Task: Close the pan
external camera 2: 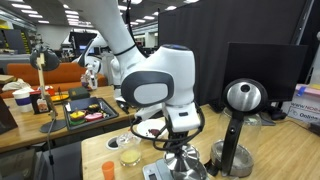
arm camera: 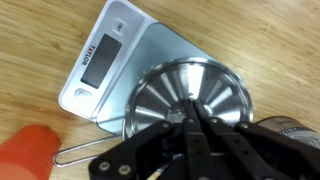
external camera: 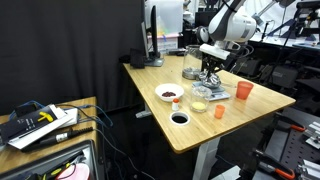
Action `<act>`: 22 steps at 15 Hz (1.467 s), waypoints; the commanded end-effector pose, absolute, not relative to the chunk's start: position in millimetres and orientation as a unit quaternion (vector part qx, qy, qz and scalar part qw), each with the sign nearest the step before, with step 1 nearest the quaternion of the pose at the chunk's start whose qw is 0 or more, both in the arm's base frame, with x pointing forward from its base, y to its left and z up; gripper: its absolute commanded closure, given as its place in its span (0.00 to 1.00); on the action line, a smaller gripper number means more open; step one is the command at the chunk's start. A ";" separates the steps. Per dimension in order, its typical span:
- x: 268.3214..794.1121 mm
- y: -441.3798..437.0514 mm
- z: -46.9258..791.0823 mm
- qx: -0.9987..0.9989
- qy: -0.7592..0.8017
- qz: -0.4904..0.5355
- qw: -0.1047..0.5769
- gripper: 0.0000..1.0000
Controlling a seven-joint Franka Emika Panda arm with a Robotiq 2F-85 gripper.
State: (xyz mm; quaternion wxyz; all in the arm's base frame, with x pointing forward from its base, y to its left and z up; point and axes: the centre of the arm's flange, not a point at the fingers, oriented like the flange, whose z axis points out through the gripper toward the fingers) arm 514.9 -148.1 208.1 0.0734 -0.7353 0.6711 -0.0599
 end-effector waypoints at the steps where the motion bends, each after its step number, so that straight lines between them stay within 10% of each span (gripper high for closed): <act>1: 520.1 -155.2 207.6 -0.729 0.678 -0.059 0.070 0.99; 22: 542.9 -186.0 184.3 -0.722 0.689 -0.031 0.051 0.99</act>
